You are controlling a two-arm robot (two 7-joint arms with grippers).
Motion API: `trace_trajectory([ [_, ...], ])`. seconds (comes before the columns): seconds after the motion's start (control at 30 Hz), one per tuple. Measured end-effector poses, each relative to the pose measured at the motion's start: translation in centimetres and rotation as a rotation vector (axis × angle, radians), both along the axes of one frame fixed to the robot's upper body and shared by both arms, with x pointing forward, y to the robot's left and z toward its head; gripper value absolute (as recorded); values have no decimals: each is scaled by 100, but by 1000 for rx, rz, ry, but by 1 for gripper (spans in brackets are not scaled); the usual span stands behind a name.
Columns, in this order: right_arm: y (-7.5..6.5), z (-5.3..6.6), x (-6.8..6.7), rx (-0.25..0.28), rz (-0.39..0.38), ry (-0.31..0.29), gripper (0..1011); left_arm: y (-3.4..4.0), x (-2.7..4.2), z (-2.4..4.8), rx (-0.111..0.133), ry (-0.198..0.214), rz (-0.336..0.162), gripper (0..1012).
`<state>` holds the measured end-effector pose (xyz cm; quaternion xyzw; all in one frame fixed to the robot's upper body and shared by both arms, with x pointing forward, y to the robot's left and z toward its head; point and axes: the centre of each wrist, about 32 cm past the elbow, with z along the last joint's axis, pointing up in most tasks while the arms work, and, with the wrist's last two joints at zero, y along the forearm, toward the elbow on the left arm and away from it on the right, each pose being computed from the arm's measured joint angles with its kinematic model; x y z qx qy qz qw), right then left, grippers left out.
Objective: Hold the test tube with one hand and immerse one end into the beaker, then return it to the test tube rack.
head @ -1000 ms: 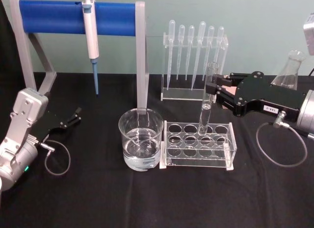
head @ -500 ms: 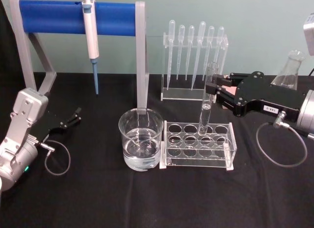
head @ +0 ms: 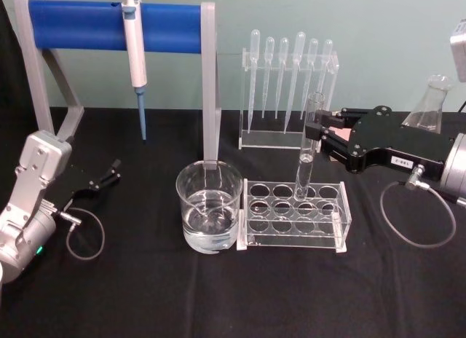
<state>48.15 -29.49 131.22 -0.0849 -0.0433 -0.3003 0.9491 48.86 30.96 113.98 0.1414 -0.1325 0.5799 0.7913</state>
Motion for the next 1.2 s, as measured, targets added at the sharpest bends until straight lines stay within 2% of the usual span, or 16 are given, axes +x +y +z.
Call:
trace_trajectory([
  [1.2, 0, 0, 0, 0, 0, 0, 241, 0, 0, 0, 0, 0, 0, 1000],
])
